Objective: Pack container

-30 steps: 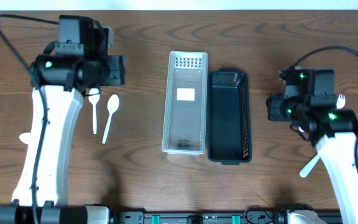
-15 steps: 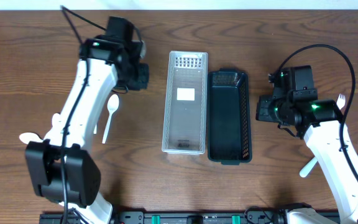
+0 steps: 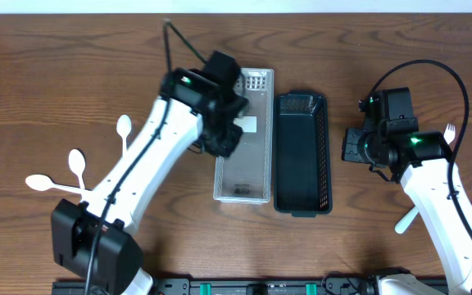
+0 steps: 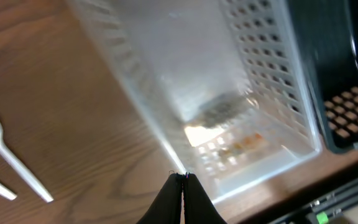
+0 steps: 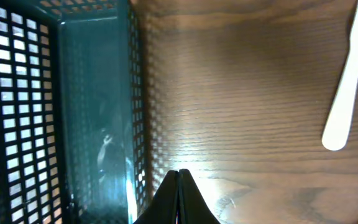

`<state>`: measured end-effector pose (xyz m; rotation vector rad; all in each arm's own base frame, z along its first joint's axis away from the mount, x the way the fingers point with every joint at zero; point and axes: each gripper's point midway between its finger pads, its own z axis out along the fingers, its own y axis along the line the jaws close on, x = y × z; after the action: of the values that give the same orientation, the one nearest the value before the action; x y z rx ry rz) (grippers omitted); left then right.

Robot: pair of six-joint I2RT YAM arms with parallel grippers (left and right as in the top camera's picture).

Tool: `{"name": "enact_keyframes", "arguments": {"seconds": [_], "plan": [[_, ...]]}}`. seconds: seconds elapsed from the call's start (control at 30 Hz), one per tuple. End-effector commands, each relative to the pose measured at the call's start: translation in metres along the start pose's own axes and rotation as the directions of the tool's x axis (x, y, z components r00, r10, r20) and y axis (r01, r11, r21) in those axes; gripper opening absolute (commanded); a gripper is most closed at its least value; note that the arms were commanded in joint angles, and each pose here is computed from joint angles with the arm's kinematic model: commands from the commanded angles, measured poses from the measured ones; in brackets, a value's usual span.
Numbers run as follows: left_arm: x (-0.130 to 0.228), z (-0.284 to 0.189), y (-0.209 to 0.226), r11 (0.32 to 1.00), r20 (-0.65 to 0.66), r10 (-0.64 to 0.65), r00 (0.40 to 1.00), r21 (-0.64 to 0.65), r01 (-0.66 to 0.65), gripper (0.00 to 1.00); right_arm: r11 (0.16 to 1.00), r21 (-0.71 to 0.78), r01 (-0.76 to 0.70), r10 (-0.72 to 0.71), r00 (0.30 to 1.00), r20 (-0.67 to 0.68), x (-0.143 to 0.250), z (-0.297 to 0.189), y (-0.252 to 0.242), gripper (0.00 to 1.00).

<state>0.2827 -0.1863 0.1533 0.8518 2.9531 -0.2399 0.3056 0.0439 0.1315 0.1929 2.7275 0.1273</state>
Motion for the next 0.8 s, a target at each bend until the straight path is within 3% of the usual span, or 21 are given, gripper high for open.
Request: {"name": "enact_keyframes", "arguments": {"seconds": [0.0, 0.37, 0.6, 0.77], "plan": [[0.013, 0.01, -0.01, 0.999, -0.042, 0.045, 0.998, 0.011, -0.044, 0.06, 1.0, 0.022, -0.008, 0.008, 1.0, 0.026, -0.007, -0.006, -0.003, 0.01], [0.036, 0.056, -0.029, 0.994, -0.104, 0.086, 0.991, 0.075, -0.079, 0.06, 1.0, 0.03, -0.007, 0.007, 1.0, 0.009, -0.003, -0.006, -0.004, 0.01], [0.047, 0.066, -0.032, 0.997, -0.146, 0.014, 0.989, 0.072, -0.003, 0.06, 1.0, 0.03, 0.0, 0.0, 1.0, 0.01, -0.003, -0.006, -0.004, 0.01], [0.058, 0.069, -0.047, 0.989, -0.183, 0.01, 0.983, 0.148, 0.018, 0.06, 0.999, 0.031, 0.011, -0.011, 1.0, 0.01, -0.003, -0.006, -0.005, 0.01]]}}
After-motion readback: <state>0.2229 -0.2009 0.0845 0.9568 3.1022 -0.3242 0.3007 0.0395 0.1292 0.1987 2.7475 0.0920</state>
